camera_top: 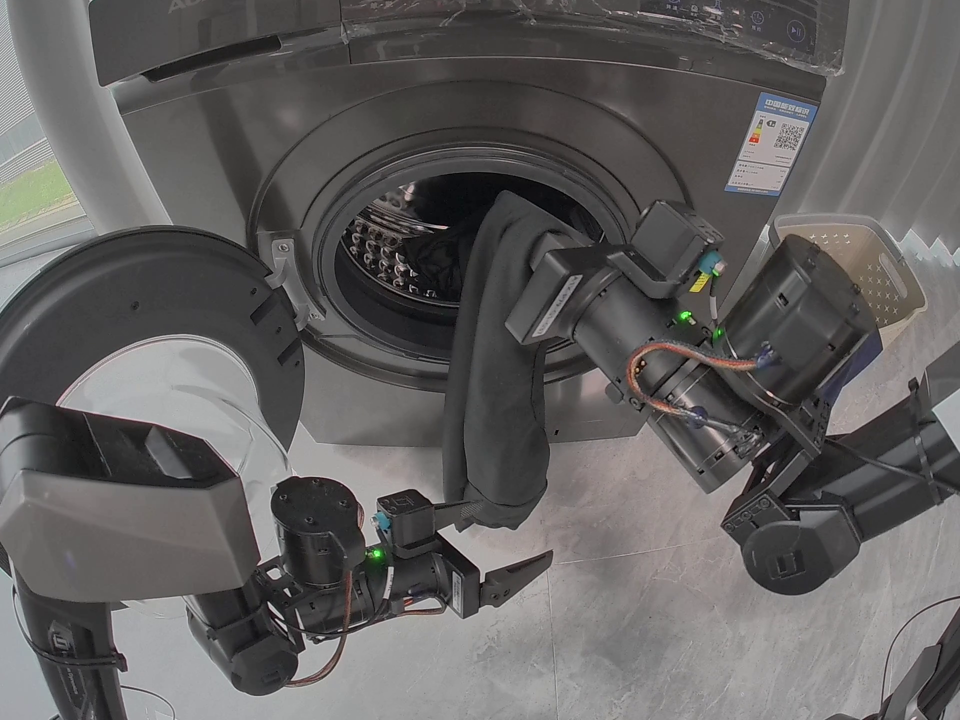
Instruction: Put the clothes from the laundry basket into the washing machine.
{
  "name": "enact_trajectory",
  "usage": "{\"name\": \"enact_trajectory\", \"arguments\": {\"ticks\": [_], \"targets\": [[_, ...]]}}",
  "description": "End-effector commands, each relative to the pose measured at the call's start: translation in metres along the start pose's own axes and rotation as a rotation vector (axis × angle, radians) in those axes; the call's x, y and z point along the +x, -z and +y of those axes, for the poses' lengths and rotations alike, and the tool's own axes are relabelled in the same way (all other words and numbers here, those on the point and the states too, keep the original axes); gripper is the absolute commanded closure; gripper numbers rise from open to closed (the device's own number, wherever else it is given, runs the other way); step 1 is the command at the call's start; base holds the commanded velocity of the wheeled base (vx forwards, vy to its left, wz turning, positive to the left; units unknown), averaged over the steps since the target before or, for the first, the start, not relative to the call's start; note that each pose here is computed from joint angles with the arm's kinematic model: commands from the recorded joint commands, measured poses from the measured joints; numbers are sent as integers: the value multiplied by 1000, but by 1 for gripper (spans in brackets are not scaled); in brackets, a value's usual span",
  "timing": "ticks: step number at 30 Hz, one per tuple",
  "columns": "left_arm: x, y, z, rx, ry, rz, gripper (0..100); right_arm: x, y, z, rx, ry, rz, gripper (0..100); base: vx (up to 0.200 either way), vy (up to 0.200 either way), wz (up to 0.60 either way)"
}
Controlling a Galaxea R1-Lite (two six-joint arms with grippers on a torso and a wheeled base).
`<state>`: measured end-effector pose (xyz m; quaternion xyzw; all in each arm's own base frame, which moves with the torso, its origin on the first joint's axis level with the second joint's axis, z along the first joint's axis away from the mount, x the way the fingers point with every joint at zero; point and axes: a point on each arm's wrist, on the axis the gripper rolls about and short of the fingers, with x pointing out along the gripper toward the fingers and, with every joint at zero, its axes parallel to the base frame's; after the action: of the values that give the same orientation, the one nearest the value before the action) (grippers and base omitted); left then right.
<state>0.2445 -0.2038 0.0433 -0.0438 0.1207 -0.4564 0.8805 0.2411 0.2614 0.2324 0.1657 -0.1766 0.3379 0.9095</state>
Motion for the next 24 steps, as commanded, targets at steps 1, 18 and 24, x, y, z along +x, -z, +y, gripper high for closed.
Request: {"name": "enact_trajectory", "arguments": {"ticks": [1, 18, 24], "targets": [[15, 9, 6, -2, -3, 7, 0, 1, 0, 1, 3, -2, -1, 100, 0, 0, 0], [73, 11, 35, 9, -113, -128, 0, -6, 7, 3, 9, 17, 20, 100, 0, 0, 0], [89, 10, 49, 12, -201, -186, 0, -6, 6, 4, 10, 16, 17, 100, 0, 0, 0]]}}
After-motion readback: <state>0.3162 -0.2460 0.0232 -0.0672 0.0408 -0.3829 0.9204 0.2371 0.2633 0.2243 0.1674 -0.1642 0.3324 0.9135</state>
